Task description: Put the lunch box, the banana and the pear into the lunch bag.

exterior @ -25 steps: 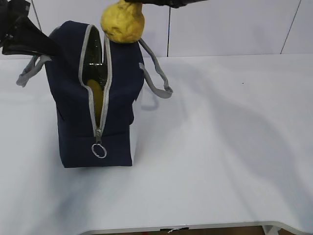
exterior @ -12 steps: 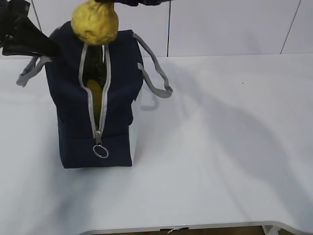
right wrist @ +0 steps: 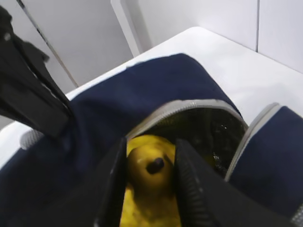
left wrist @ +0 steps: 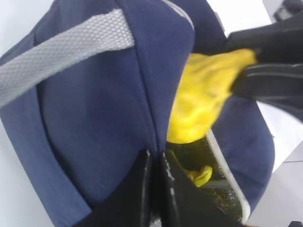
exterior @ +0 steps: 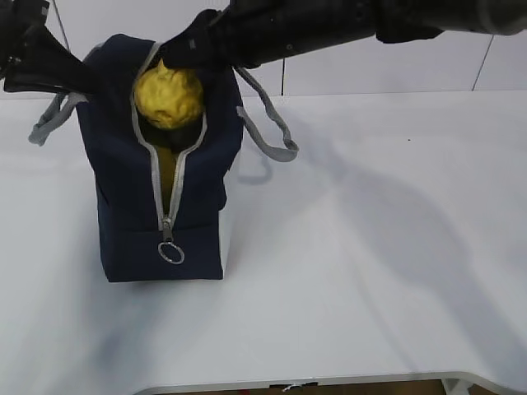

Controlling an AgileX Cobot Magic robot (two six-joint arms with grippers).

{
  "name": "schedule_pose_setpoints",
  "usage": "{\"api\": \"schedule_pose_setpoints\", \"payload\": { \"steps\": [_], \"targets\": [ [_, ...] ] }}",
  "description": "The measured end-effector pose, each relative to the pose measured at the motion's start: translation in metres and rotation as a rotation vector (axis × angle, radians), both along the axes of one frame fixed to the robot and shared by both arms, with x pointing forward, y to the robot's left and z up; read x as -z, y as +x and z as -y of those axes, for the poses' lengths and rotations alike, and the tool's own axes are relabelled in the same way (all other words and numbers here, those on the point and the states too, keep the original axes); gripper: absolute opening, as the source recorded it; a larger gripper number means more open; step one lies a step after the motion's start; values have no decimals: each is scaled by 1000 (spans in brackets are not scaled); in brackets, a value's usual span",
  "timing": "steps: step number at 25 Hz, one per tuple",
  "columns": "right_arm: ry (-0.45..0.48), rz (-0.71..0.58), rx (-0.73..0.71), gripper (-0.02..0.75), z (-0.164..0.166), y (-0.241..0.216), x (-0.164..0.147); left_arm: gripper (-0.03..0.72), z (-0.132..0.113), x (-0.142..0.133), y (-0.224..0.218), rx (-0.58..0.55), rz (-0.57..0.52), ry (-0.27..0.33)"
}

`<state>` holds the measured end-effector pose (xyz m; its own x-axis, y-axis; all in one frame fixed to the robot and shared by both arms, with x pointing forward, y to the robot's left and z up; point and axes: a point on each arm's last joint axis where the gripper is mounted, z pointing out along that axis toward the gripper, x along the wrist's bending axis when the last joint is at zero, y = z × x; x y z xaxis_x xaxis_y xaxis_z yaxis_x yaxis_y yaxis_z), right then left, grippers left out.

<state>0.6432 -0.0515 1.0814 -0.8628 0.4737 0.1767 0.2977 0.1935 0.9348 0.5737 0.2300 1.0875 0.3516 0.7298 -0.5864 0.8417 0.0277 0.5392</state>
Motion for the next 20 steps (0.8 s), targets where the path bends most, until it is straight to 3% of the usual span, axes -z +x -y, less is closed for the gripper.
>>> {"api": "schedule_pose_setpoints", "payload": {
  "steps": [12,20],
  "targets": [
    [-143,217,-153,267,-22,-3,27,-14,1,0,0,3,-2,-7],
    [-195,255,-166,266,-26,3,48,-14,1,-1,0,5,0,-10]
  ]
}}
